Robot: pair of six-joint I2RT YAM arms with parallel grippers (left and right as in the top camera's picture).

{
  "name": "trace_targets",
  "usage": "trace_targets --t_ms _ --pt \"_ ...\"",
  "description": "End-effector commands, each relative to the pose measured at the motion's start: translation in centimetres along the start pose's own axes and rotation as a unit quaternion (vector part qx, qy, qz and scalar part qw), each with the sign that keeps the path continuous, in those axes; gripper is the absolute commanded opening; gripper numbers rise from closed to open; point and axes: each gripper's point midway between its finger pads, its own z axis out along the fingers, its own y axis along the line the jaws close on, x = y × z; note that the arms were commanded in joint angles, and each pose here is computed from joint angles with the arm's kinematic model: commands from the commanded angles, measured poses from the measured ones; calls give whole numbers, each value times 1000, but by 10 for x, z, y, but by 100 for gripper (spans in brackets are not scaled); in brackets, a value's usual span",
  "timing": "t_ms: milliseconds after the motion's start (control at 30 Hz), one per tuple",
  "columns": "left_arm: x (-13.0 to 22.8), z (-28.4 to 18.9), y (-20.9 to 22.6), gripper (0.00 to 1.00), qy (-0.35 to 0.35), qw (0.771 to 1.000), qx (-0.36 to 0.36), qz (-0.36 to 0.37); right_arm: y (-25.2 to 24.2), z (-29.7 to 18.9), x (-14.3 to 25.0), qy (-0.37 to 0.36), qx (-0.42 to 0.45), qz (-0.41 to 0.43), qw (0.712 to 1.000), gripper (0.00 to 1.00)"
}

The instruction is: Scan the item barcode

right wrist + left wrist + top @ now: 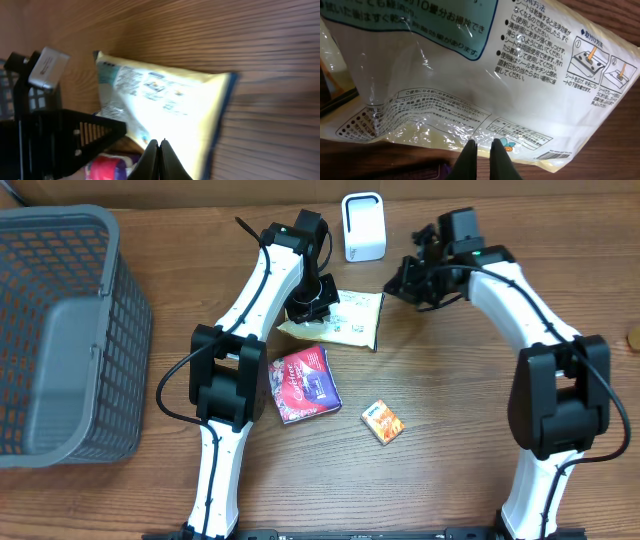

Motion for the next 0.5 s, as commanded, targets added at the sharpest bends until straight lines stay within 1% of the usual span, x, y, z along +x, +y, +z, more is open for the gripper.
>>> trace_targets --t_ms 0,167,267,300,333,467 --pt "-3 -5 -5 4 -4 1000 10 3 11 37 22 36 -14 25 999 4" --pt "-1 -4 -4 4 0 1000 8 2 3 74 40 66 -11 56 996 4" --pt "0 -4 -4 4 0 1000 7 2 -15 86 54 89 13 74 993 4" --pt "0 -4 -4 4 0 1000 7 2 -25 84 54 87 35 82 992 4" --pt "0 -4 -4 4 0 1000 7 2 -49 79 55 81 87 97 988 4" --pt "0 -4 -4 4 1 1000 7 2 -102 55 57 73 195 131 969 4"
